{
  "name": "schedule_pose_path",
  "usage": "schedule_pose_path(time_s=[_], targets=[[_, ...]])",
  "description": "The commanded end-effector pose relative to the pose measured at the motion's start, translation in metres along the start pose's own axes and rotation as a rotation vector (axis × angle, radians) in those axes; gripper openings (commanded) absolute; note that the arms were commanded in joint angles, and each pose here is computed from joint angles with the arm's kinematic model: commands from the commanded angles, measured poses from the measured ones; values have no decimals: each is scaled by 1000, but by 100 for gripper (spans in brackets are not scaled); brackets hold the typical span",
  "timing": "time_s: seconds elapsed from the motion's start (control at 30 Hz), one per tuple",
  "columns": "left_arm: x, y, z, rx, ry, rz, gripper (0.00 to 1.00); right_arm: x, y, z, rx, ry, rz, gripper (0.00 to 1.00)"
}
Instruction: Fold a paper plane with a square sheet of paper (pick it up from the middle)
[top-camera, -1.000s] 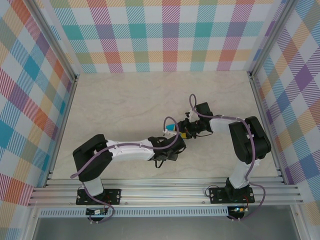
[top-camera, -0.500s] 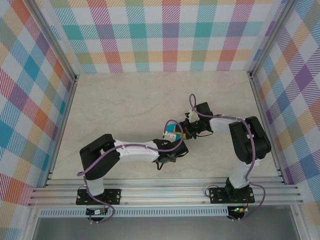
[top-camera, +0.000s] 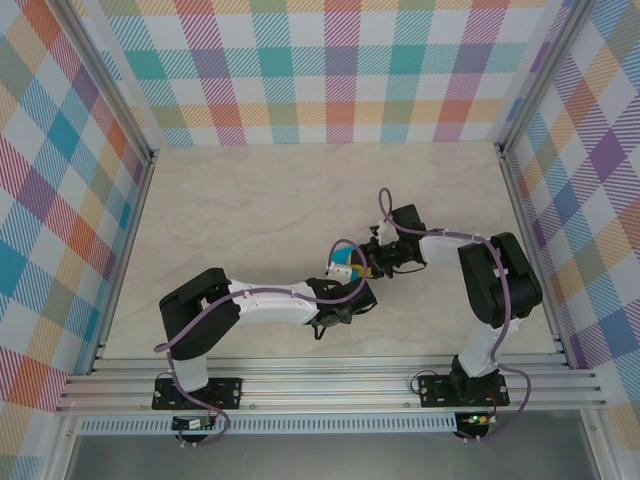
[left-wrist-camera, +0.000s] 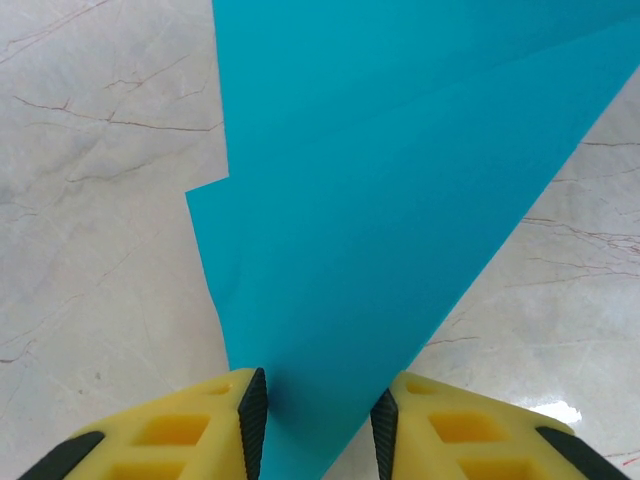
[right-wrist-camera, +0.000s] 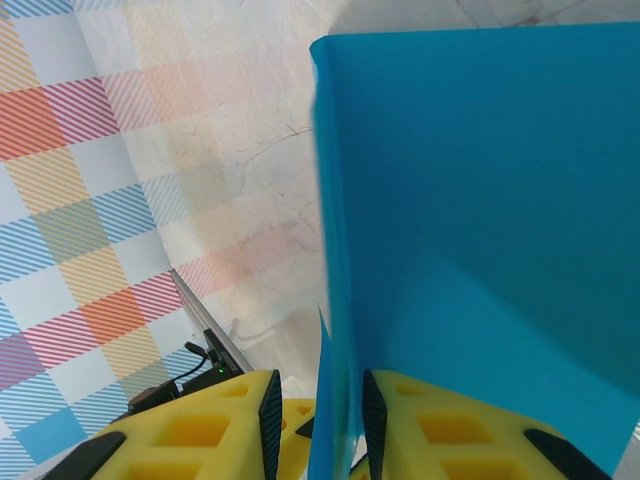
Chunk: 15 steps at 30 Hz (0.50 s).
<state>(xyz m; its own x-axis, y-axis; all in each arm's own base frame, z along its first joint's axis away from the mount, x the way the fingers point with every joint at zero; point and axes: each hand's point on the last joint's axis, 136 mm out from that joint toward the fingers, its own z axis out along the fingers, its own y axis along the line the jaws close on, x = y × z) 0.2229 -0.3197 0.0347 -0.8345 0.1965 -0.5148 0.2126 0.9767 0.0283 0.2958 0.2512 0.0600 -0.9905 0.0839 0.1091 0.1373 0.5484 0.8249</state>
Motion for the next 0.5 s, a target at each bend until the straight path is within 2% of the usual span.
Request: schedule_pose_path(time_s=[0.0,0.27,0.47], targets=[[6,3,0,-24,0,42,32,-3,6,-2,-15,7,-15,29],[9,-5,0,20,12,51,32,-3,4,-1,-7,7,-9,29],[10,-5,1,24,16,47,25,-3,2,-1,-3,6,-6,29]])
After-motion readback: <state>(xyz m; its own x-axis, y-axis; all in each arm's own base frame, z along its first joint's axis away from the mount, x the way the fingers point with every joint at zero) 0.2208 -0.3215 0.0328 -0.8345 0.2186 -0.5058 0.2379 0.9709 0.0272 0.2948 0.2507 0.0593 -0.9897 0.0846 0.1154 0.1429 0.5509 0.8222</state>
